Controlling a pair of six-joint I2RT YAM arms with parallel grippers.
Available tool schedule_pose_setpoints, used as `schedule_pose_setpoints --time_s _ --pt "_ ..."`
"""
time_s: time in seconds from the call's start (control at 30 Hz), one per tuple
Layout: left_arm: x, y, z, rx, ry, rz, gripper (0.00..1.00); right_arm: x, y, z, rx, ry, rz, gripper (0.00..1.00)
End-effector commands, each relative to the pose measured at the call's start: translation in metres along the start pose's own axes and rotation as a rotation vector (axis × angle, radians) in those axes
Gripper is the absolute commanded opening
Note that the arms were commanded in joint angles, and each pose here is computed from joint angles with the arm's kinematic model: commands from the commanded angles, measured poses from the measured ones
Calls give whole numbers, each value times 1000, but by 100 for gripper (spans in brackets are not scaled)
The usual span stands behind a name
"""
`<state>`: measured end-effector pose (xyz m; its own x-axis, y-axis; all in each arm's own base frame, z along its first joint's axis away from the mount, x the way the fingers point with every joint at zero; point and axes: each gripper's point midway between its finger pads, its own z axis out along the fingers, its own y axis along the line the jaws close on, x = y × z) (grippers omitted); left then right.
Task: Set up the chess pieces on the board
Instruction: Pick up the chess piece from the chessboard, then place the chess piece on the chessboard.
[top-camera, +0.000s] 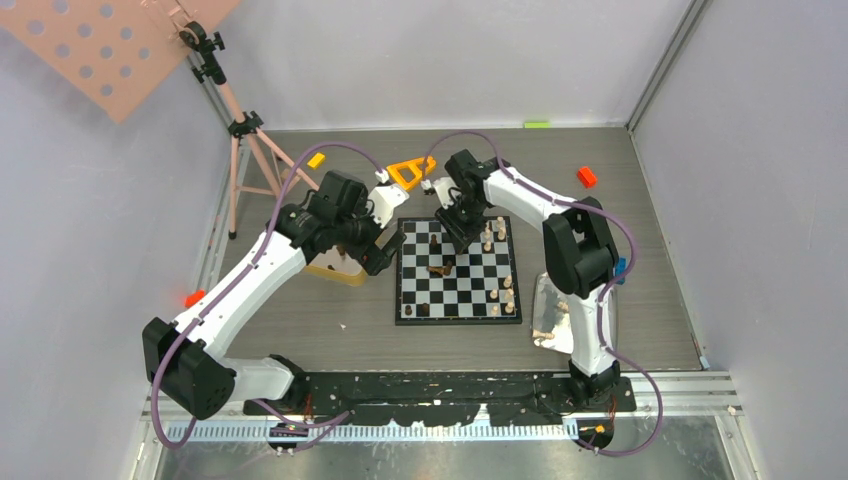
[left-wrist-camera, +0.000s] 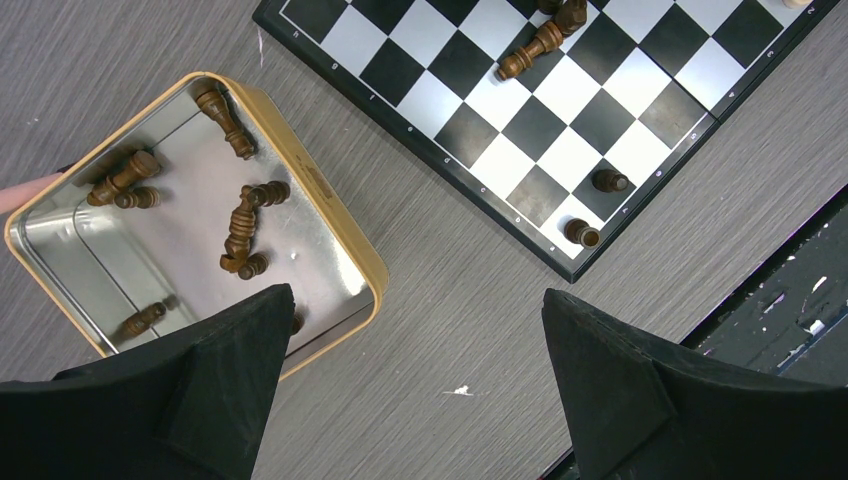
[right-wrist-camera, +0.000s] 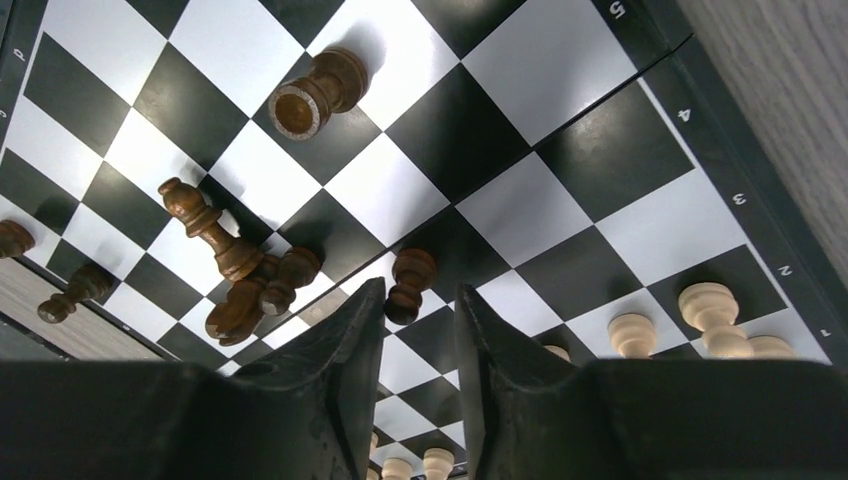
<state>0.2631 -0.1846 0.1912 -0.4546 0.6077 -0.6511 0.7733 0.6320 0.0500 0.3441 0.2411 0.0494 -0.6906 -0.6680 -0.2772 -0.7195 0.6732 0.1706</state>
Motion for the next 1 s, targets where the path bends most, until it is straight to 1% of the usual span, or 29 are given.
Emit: schedule_pose_setpoints --time_s 0.0,0.03,0.07,0.1,0.17,0.3,0.47,0.7,0.9,0.97 --pt "-12 -1 -11 -7 -57 19 98 -10 4 0 -9 -28 -11 31" --pt "-12 -1 -11 -8 -55 19 98 -10 5 1 -12 -25 -11 27" --pt "-12 -1 -12 -10 -57 19 98 -11 6 0 -15 -28 -13 21" --pt "-12 0 -12 -14 -57 20 98 -12 6 0 -17 -31 -14 18" --pt "-13 2 -14 -26 -59 16 98 -16 7 -2 -21 -37 -17 8" --pt "-16 10 -19 -69 -66 -12 98 -28 8 -8 -16 -69 -20 1" --pt "-20 20 -26 -107 -82 -49 98 -55 9 -15 -5 -119 -24 1" --pt "-21 24 -32 -123 -91 -63 98 -86 6 -18 53 -168 -31 1" --pt "-21 23 -35 -120 -97 -63 98 -102 9 -8 56 -175 -33 1" --pt "-21 23 -35 -119 -99 -63 98 -105 11 2 53 -164 -37 1"
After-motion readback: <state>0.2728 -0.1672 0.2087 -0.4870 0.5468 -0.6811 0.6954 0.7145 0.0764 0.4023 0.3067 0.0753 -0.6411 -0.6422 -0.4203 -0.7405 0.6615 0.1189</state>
